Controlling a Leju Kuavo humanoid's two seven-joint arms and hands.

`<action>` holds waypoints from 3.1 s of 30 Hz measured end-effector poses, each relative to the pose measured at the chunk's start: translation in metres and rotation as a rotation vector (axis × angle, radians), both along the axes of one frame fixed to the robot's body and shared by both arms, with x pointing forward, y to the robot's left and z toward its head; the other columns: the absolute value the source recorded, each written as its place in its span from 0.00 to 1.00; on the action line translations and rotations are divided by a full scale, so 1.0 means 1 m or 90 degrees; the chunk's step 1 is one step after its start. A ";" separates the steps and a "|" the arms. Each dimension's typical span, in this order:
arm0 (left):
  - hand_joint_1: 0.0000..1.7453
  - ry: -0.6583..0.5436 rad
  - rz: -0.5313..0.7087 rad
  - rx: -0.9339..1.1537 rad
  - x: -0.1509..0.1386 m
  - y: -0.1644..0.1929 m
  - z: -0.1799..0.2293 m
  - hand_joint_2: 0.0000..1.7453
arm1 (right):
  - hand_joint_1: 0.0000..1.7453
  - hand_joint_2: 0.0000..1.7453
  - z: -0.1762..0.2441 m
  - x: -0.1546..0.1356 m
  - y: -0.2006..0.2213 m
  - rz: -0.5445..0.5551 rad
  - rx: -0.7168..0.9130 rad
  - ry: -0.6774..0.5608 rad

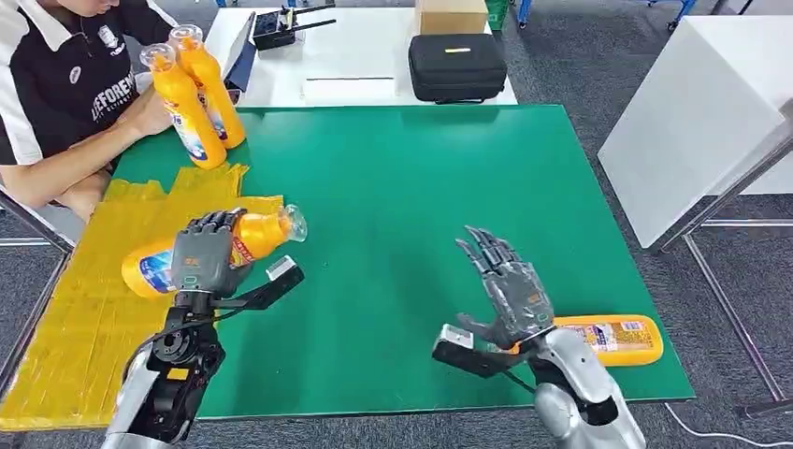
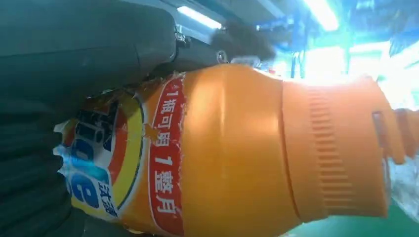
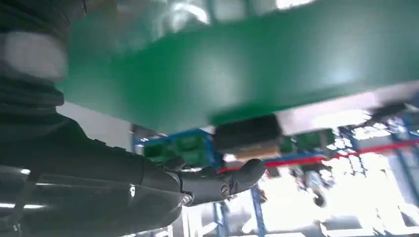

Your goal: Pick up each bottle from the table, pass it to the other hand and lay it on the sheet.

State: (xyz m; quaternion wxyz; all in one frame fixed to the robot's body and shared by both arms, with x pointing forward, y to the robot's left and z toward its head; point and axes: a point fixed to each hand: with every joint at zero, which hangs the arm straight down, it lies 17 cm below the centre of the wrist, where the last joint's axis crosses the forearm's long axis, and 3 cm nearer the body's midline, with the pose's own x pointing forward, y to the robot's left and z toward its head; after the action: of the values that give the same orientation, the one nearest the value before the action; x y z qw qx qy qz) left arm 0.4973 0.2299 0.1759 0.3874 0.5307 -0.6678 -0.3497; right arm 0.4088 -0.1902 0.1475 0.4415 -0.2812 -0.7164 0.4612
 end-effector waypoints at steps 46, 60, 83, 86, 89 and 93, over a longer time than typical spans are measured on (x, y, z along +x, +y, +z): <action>0.00 0.194 -0.048 -0.265 0.002 0.031 -0.097 1.00 | 0.00 1.00 -0.044 -0.045 -0.213 -0.100 -0.120 0.249; 0.00 0.193 -0.063 -0.281 0.002 0.018 -0.095 1.00 | 0.00 1.00 -0.042 -0.035 -0.265 -0.175 -0.159 0.256; 0.00 0.195 -0.095 -0.323 0.005 -0.003 -0.094 1.00 | 0.00 1.00 -0.136 -0.012 -0.251 -0.169 -0.165 0.388; 0.00 0.195 -0.104 -0.335 0.006 -0.007 -0.093 1.00 | 0.00 1.00 -0.143 -0.010 -0.247 -0.169 -0.162 0.396; 0.00 0.194 -0.107 -0.337 0.007 -0.009 -0.091 1.00 | 0.00 1.00 -0.145 -0.008 -0.244 -0.168 -0.160 0.398; 0.00 0.193 -0.109 -0.349 0.008 -0.009 -0.090 1.00 | 0.00 1.00 -0.148 -0.004 -0.240 -0.169 -0.162 0.403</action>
State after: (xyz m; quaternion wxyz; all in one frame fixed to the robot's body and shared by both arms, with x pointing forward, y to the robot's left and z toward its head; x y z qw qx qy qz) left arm 0.5051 0.2206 0.0858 0.5801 0.2903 -0.7140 -0.2634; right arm 0.4044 -0.4300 -0.0010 0.6589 -0.2673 -0.4386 0.5496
